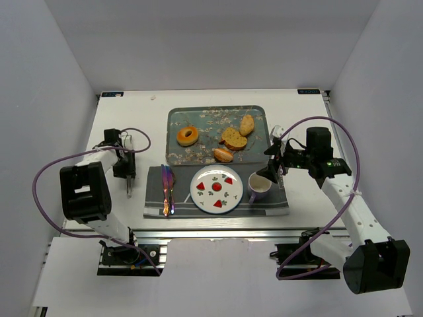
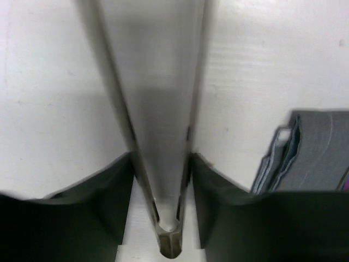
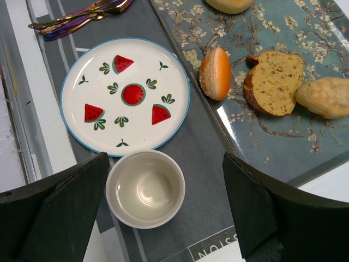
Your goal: Place the bread
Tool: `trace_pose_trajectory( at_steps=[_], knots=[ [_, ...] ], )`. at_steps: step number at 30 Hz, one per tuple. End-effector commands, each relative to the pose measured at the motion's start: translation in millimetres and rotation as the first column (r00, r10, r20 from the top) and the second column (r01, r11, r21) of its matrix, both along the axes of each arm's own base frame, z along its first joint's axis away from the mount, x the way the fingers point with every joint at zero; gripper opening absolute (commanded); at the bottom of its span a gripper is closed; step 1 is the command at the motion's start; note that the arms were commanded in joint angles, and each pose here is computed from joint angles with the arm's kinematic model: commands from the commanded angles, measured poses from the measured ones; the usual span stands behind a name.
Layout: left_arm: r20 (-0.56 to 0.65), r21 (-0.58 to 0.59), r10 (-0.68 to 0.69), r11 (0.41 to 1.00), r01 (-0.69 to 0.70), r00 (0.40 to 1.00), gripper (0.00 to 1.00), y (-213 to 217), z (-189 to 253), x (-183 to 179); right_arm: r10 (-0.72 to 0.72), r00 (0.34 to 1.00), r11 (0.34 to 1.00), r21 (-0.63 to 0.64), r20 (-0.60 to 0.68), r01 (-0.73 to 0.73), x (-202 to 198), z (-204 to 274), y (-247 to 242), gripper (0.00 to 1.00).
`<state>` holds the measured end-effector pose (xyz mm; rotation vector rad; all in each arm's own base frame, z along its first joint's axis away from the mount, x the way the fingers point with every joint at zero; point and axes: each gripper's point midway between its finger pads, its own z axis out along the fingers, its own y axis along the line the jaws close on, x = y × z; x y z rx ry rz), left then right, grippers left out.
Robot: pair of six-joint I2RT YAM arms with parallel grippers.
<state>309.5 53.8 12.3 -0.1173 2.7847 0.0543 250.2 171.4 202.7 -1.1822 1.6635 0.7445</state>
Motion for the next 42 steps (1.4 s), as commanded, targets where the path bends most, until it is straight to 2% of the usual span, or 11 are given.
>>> trace_pose_trajectory(
  at_steps=[1, 2, 3, 5, 9, 13, 17, 23, 26, 32, 42],
  knots=[
    [0.041, -0.013, 0.033, 0.999, -0.033, 0.999, 0.44, 4, 1, 10, -0.006, 0.998, 1.000, 0.013, 0.063, 0.006, 5, 18, -1, 0.89],
    [0.058, -0.035, 0.021, 0.999, -0.019, 0.998, 0.37, 0, 6, 13, -0.005, 0.998, 1.000, 0.014, 0.064, 0.004, 4, 18, -1, 0.89],
    [0.067, -0.060, 0.010, 0.998, -0.006, 0.998, 0.22, -5, 10, 14, -0.004, 0.998, 1.000, 0.014, 0.061, 0.003, 3, 18, -1, 0.89],
    [0.084, -0.095, 0.027, 0.995, -0.019, 0.996, 0.09, -11, 18, 16, -0.003, 0.998, 1.000, 0.016, 0.062, 0.002, 2, 18, -1, 0.89],
    [0.201, -0.202, 0.073, 0.979, -0.032, 0.977, 0.03, -31, 57, 20, 0.001, 0.998, 1.000, 0.021, 0.057, -0.002, -1, 17, -1, 0.89],
    [0.332, -0.412, 0.066, 0.907, 0.082, 0.941, 0.06, -87, 109, 21, -0.003, 0.998, 1.000, 0.021, 0.062, 0.001, -1, 19, -2, 0.89],
    [0.417, -0.499, -0.013, 0.832, 0.241, 0.909, 0.18, -155, 152, 11, -0.006, 0.998, 1.000, 0.027, 0.063, 0.005, -1, 21, -2, 0.89],
    [0.402, -0.655, -0.035, 0.687, 0.314, 0.915, 0.39, -224, 178, -1, -0.016, 0.997, 1.000, 0.026, 0.080, 0.014, 0, 28, -4, 0.89],
    [0.397, -0.690, -0.053, 0.641, 0.336, 0.916, 0.42, -243, 182, 5, -0.022, 0.996, 0.999, 0.025, 0.083, 0.020, 0, 29, -5, 0.89],
    [0.390, -0.709, -0.106, 0.599, 0.372, 0.915, 0.45, -271, 189, 32, -0.028, 0.996, 0.999, 0.029, 0.082, 0.026, -3, 28, -7, 0.89],
    [0.319, -0.692, -0.177, 0.627, 0.357, 0.931, 0.47, -292, 156, 76, -0.055, 0.995, 0.998, 0.025, 0.080, 0.053, -4, 23, -15, 0.89]
  ],
)
